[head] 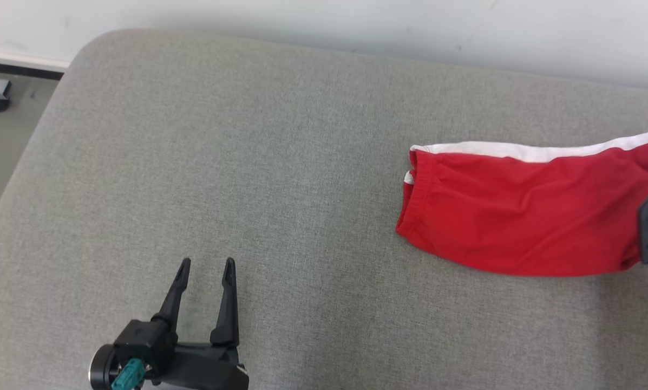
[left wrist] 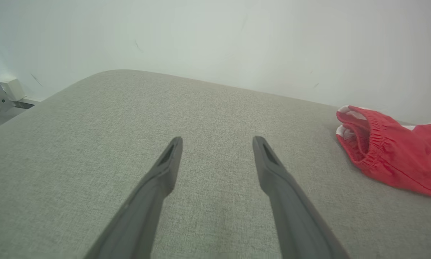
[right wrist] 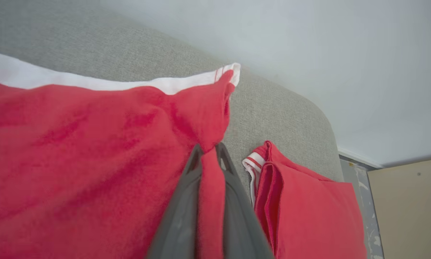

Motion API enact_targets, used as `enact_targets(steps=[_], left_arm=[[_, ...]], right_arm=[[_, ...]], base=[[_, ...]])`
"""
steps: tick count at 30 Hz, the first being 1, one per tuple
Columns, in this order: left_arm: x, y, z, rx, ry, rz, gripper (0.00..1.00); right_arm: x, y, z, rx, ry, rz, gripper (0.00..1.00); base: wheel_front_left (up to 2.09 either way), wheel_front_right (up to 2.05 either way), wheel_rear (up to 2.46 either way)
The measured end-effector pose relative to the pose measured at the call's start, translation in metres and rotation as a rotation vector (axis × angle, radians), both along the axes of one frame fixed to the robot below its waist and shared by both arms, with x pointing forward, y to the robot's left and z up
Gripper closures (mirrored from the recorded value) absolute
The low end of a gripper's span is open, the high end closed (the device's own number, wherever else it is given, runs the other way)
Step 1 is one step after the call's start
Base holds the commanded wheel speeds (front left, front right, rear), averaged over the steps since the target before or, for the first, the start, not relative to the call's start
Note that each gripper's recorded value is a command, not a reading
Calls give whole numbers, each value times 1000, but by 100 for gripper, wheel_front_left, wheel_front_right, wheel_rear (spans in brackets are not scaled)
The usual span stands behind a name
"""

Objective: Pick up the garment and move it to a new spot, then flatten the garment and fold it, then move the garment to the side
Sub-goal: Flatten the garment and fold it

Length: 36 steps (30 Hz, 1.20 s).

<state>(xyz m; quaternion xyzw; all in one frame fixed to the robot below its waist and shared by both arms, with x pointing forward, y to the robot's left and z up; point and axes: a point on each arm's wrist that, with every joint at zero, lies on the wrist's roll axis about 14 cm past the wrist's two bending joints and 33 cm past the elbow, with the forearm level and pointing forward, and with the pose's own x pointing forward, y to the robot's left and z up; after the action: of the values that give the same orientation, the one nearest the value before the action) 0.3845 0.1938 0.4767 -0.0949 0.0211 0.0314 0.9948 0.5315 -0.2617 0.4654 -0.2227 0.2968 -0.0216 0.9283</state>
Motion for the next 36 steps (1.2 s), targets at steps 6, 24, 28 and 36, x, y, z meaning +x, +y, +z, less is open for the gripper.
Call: enact_targets(steps=[6,24,28,36], left_arm=[[-7,-1,5,-7,-10,-2,0],[-17,2,-2,-34,13,20,0],[-21,8,-2,-37,16,38,0],[-25,11,2,-37,2,51,0]], right_arm=[[-3,50,22,26,-64,133,100],[-8,204,-10,220,57,426,100],[-15,222,-23,217,103,466,100],[-22,241,-18,270,91,503,100]], base=[[0,0,0],[0,0,0],[0,0,0],[0,0,0]])
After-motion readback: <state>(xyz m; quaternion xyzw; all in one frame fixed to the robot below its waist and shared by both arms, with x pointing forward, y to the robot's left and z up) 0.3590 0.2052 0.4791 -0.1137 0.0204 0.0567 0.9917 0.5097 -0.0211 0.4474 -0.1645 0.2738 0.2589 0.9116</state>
